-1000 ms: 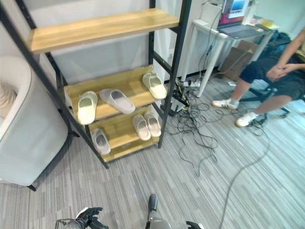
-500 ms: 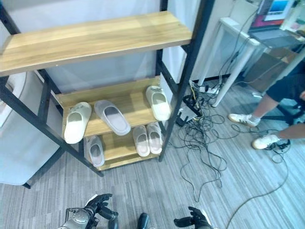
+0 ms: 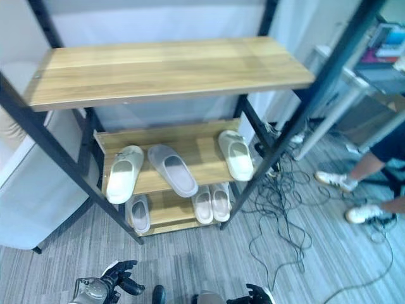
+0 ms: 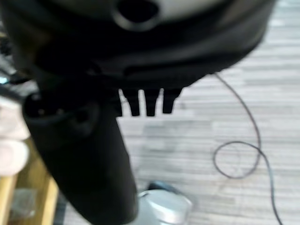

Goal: Arrange the slippers neatly on the shoe rack.

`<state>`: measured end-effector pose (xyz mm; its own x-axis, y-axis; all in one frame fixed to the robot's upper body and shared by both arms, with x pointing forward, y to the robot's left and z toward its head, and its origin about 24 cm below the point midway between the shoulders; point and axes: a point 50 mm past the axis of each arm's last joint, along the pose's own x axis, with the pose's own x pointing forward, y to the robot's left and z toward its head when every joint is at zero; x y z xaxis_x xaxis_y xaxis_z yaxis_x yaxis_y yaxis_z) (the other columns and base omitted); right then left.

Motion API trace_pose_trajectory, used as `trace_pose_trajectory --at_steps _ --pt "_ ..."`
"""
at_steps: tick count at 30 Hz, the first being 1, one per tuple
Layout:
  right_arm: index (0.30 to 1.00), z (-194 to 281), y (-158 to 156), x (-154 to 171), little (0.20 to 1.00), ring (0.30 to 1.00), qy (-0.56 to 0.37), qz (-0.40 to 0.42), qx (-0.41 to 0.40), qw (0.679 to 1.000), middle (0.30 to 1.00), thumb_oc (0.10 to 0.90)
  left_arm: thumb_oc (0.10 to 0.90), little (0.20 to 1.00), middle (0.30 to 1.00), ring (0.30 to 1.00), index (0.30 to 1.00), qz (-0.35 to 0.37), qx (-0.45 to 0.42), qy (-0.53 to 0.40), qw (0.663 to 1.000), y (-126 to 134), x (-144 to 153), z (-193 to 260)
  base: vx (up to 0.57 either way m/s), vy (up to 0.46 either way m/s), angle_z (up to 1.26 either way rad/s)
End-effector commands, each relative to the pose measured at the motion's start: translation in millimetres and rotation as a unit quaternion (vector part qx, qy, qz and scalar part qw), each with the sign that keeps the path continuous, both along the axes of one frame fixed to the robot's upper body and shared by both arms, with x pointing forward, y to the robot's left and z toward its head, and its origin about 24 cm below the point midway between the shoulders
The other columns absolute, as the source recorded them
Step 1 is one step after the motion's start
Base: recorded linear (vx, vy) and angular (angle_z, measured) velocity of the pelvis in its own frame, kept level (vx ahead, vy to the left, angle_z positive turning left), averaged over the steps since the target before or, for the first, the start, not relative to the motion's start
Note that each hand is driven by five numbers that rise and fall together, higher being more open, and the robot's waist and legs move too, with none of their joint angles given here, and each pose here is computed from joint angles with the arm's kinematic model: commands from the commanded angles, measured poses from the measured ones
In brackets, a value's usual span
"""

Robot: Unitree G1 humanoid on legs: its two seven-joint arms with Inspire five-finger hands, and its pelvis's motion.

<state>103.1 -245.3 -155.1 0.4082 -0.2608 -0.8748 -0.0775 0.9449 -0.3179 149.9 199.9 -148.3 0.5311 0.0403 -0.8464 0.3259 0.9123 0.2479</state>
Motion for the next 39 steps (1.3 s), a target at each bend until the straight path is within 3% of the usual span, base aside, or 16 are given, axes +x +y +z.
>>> trace_pose_trajectory --at_steps 1,11,14,24,39 --pt "0.9 9.9 -21.7 10.3 0.9 0.9 -0.029 -0.008 -0.033 0.999 0.9 0.8 0.8 0.9 0.9 0.9 0.9 0.002 -0.011 -0.035 0.999 -6.4 16.8 6.3 0.06 -0.036 0.55" --pt "0.9 24.8 -20.4 36.7 0.9 0.9 -0.106 0.033 -0.057 0.992 0.9 0.8 0.8 0.9 0.9 0.9 0.9 0.013 -0.002 0.006 1.0 -2.5 -14.7 -5.6 0.04 -0.031 0.22" --pt "0.9 43.9 -14.6 58.7 0.9 0.9 -0.181 0.072 -0.07 0.978 0.9 0.8 0.8 0.9 0.9 0.9 0.9 0.018 -0.004 0.005 1.0 -6.8 -18.9 -7.0 -0.01 0.001 0.01" --pt "0.9 87.5 -1.4 79.1 0.9 0.9 -0.313 0.119 -0.095 0.938 0.9 0.8 0.8 0.9 0.9 0.9 0.9 0.025 -0.015 -0.012 0.999 -20.3 -17.8 -6.8 -0.02 0.012 0.0" --pt "0.9 198.6 0.9 101.1 0.9 0.9 -0.539 0.145 -0.117 0.821 0.9 0.8 0.8 0.9 0.9 0.9 0.9 0.026 -0.029 -0.033 0.999 -26.9 -15.1 -3.8 -0.02 0.047 -0.1"
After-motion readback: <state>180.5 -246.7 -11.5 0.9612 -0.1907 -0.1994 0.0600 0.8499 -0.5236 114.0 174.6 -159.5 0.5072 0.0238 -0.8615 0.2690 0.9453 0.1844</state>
